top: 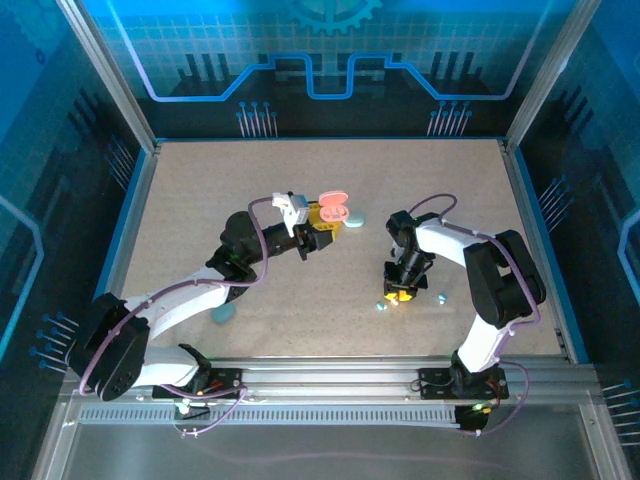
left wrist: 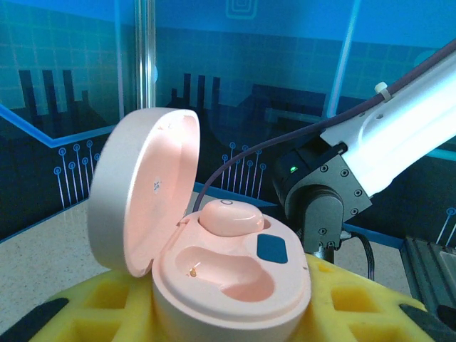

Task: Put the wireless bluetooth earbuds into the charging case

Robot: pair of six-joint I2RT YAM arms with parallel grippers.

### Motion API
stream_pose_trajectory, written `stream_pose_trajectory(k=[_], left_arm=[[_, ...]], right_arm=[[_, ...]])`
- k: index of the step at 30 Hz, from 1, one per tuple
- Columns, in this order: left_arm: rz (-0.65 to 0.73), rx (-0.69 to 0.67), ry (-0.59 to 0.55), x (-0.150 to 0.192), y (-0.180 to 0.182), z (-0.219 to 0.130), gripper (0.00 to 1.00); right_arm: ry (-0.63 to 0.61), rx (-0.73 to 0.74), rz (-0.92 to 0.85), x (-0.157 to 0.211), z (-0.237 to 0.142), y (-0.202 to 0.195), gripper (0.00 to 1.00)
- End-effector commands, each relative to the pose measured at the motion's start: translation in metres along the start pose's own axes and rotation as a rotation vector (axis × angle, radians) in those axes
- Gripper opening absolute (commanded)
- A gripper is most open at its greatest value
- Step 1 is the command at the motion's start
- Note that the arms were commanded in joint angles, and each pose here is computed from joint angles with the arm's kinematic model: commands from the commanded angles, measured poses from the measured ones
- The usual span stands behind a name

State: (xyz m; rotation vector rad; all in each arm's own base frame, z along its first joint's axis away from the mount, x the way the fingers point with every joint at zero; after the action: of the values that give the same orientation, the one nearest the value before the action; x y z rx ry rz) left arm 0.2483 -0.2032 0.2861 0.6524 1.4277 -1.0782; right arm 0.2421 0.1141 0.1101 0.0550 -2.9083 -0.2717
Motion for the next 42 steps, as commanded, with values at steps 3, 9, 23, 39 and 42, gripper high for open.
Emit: stream_pose_trajectory(k=[3, 9, 23, 39, 42], left_arm=[[0.019, 0.015, -0.036, -0.0066, -0.0046, 0.0002, 0.33], [0.017, 0.016, -0.032, -0.0059, -0.0038, 0.0012, 0.33], [0.02, 0.019, -0.029, -0.0074, -0.0042, 0.0013, 0.33], [0.021, 0.021, -0.03, -0.0081, -0.0048, 0.0016, 0.33], [0.02, 0.02, -0.03, -0.0079, -0.0046, 0.0017, 0.33]], right_arm=[[0.009, 0.013, -0.014, -0.003, -0.0006, 0.0071, 0.3], [-0.001, 0.023, -0.016, -0.0034, -0.0024, 0.0079, 0.3], [0.034, 0.051, -0.04, -0.0044, 0.003, 0.0102, 0.26], [0.065, 0.162, -0.071, -0.0035, 0.0056, 0.0134, 0.28], [0.066, 0.181, -0.073, -0.0032, 0.0048, 0.0137, 0.29]])
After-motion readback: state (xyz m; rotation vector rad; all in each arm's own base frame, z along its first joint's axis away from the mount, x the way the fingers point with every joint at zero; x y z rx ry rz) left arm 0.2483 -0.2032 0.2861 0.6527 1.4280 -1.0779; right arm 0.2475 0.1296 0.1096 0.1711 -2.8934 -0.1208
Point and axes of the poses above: each hand's point on the last joint's axis, 136 mm out from that joint toward the fingers, its own z axis out along the fingers, its own y axis along the line the jaws close on, x = y × z, the point moved 10 cm from there along -z, back along the fingers, and after that the axes turned 9 degrees about -z, right-handed, at the moved point
